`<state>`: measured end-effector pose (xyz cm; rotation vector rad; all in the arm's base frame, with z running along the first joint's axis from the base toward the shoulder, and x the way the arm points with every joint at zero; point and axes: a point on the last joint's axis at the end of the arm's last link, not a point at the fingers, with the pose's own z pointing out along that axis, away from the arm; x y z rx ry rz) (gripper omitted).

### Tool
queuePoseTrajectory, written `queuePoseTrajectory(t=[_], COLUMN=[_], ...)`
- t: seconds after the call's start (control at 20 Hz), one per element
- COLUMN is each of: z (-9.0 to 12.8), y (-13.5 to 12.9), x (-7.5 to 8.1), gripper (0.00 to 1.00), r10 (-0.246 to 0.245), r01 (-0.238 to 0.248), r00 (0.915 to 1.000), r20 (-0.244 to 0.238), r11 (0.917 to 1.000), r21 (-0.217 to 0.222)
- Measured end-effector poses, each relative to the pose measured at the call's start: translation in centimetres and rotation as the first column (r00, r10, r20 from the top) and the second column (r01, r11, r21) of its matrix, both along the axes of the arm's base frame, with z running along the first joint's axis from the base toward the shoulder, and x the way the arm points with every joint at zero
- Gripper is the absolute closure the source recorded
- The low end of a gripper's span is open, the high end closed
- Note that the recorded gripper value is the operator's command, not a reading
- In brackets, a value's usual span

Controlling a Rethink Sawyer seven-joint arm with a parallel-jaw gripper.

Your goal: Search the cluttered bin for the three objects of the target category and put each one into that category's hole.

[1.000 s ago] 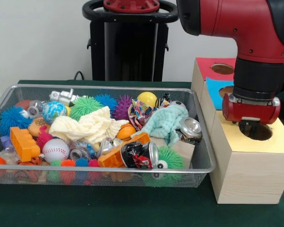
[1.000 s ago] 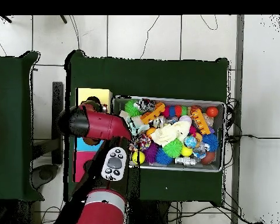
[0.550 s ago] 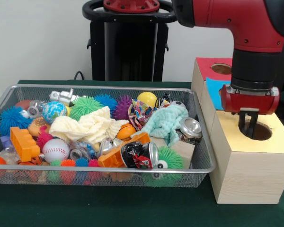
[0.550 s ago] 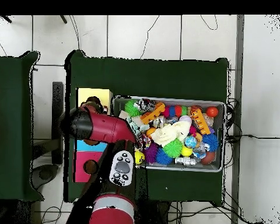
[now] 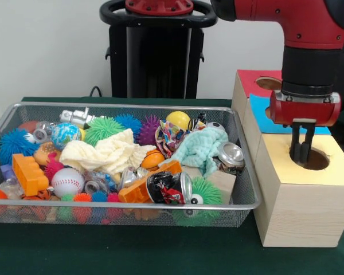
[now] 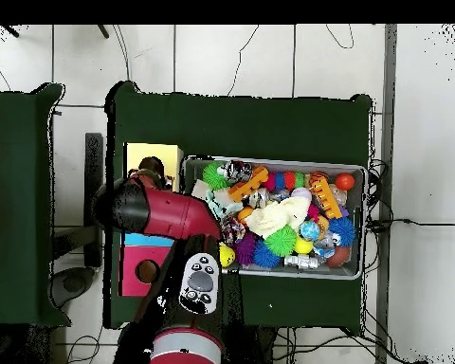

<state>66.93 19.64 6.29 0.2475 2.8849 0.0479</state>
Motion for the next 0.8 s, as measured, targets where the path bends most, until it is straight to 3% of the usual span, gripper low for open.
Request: queuePoseTrajectory(t=[0.5,0.8], z=[1.2,2.1], y=[0.0,-0.4], x=[-0.5,-0.9], gripper=[1.0,1.0], r10=[-0.001,0.027], r01=[0.001,-0.027], r00=[1.0,0.9996], r20=[0.004,0.01], r11=[1.0,0.9996], r21=[0.006,-0.009])
